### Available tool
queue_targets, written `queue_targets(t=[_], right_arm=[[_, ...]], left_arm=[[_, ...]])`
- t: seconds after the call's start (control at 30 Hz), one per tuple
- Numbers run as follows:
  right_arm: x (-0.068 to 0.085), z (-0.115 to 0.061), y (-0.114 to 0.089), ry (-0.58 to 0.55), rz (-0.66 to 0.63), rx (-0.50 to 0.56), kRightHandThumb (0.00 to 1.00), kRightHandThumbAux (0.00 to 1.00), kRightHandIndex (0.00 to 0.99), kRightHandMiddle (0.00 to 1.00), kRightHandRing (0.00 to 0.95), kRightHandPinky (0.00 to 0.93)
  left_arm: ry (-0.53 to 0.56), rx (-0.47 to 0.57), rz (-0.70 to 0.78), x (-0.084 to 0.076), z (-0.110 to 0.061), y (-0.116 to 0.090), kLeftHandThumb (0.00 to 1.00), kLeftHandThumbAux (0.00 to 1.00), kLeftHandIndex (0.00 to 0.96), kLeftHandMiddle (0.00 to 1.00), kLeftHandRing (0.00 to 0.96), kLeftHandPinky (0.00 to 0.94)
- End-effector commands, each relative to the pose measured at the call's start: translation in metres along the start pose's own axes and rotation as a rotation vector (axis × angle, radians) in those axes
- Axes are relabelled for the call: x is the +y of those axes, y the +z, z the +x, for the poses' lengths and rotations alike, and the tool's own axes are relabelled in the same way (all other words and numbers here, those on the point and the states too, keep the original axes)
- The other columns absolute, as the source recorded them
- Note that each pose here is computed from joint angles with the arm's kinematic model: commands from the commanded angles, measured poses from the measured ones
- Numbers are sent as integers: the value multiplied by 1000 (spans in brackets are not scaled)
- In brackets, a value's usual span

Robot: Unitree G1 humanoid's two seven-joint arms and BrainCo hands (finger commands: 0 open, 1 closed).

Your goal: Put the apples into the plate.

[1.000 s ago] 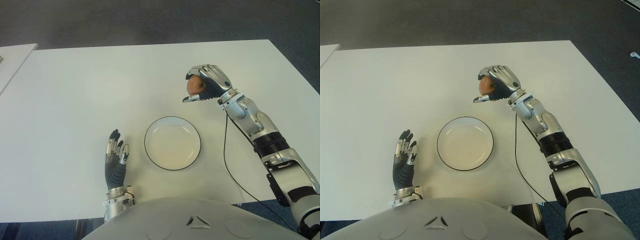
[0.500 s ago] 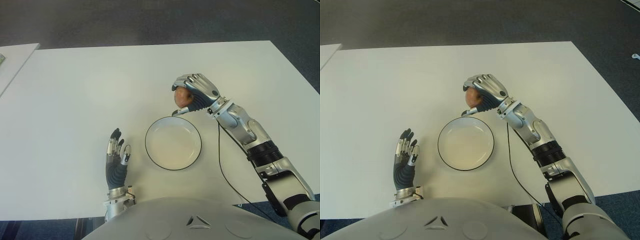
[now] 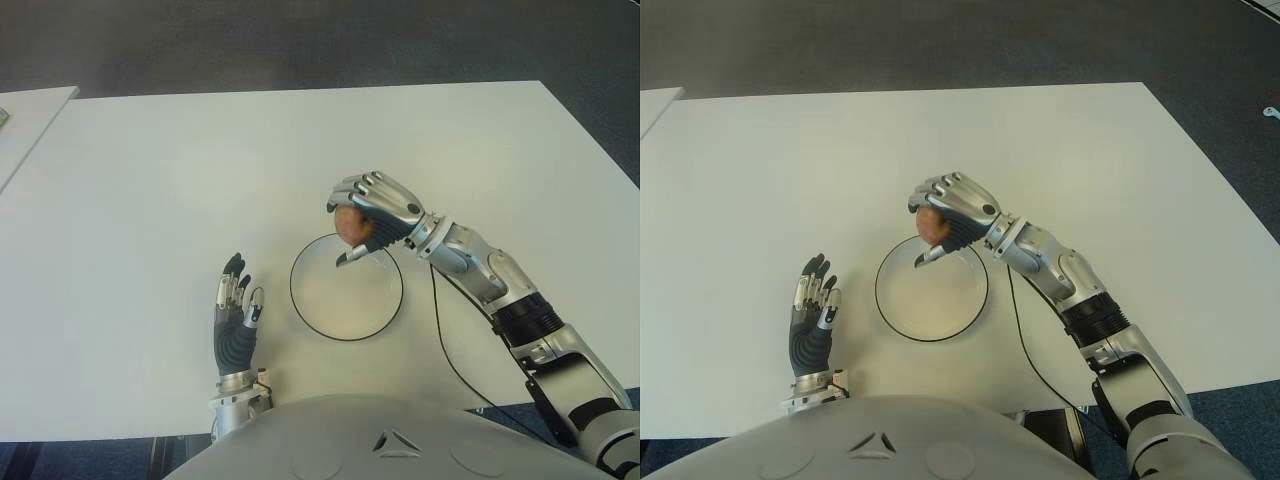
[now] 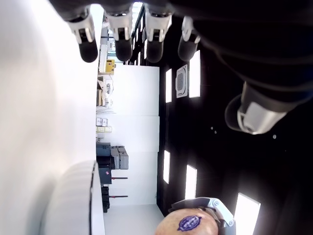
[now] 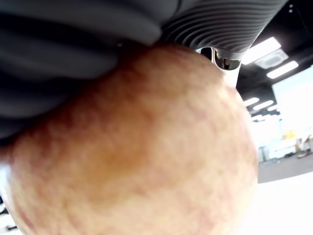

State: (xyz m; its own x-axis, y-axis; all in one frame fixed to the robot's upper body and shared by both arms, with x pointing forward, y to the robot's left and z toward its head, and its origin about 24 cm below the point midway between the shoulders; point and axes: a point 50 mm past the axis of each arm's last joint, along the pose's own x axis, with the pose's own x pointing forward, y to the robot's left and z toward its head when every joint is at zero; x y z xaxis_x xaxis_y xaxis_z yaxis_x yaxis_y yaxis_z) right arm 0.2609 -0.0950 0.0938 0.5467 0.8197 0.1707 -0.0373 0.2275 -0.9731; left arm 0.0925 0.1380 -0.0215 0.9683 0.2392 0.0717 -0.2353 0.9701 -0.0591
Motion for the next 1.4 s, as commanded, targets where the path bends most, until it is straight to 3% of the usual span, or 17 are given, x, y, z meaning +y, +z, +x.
queue_targets(t=[0.03, 0.67, 1.0, 1.03, 1.1, 1.2, 1.4], right_arm=[[9, -7, 8, 33, -13, -39, 950, 659, 385, 501, 516, 830], [29, -23, 26, 144, -48, -103, 949, 658, 394, 500, 508, 819], [36, -27, 29, 138, -60, -115, 949, 657, 395, 505, 517, 832], [36, -27, 29, 135, -63, -116, 913, 663, 399, 515, 630, 839], [37, -27, 29, 132, -73, -121, 874, 670, 405, 526, 751, 847], [39, -27, 29, 129, -83, -131, 856, 673, 408, 532, 812, 853], [41, -26, 28, 128, -89, -132, 849, 673, 410, 536, 838, 856]], left_arm=[[7, 112, 23, 2, -12, -13, 76, 466, 0, 0, 0, 0], [13, 127, 26, 1, -11, -11, 66, 460, 0, 0, 0, 0], [17, 135, 21, 2, -10, -11, 62, 455, 0, 0, 0, 0], [17, 136, 22, 2, -10, -11, 63, 455, 0, 0, 0, 0], [23, 143, 19, 2, -10, -11, 66, 456, 0, 0, 0, 0], [28, 148, 19, 1, -10, -11, 73, 462, 0, 0, 0, 0], [33, 156, 19, 1, -10, -11, 75, 464, 0, 0, 0, 0]])
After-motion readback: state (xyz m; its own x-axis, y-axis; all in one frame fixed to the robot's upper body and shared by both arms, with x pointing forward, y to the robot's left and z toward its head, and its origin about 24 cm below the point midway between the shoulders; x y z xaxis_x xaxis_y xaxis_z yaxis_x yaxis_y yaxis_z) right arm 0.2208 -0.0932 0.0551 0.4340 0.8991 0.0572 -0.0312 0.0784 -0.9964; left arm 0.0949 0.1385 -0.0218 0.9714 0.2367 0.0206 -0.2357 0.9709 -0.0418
